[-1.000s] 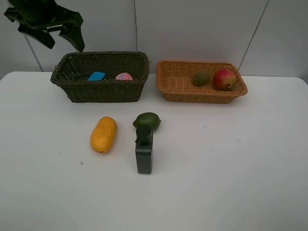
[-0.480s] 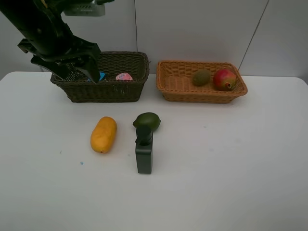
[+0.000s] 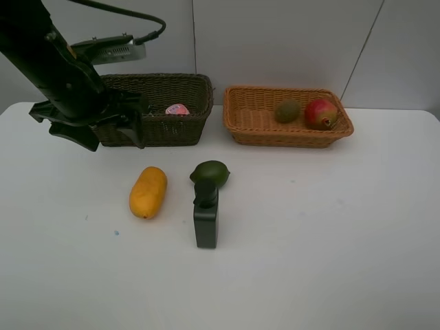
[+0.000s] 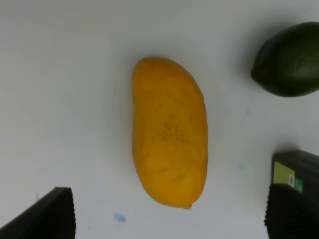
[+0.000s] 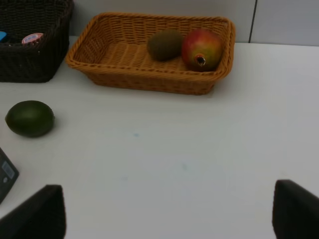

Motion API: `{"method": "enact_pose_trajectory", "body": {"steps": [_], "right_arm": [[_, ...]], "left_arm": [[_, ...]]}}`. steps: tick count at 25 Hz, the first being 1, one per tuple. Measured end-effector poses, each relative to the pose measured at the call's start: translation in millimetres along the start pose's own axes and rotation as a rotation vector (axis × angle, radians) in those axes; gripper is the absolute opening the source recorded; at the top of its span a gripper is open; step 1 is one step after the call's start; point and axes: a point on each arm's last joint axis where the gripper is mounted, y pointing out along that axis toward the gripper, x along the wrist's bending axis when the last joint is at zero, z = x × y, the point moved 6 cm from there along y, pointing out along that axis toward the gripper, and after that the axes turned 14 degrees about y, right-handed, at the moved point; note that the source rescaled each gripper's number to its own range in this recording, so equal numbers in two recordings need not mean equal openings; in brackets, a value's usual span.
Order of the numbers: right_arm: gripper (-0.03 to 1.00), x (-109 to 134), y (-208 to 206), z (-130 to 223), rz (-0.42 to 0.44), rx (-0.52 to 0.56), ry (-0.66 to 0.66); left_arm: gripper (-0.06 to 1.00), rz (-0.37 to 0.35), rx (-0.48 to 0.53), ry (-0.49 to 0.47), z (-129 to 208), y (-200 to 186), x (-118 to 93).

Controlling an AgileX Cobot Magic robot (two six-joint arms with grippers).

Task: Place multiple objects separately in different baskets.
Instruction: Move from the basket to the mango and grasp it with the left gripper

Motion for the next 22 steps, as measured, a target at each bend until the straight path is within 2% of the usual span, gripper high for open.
{"method": "enact_pose_trajectory", "body": {"steps": [8, 15, 22], "right_arm": [[1.0, 0.0, 0.0, 0.0, 0.0, 0.0, 0.0], [1.0, 0.0, 0.0, 0.0, 0.0, 0.0, 0.0], [1.0, 0.0, 0.0, 0.0, 0.0, 0.0, 0.0]], "left_arm": [[1.0, 0.045, -0.009, -0.096, 7.6, 25.7, -3.6], [1.0, 0.042, 0.049, -0.117, 10.1, 54.6, -0.7], [1.0, 0.041, 0.051, -0.11, 8.3, 72.3, -5.2]]}}
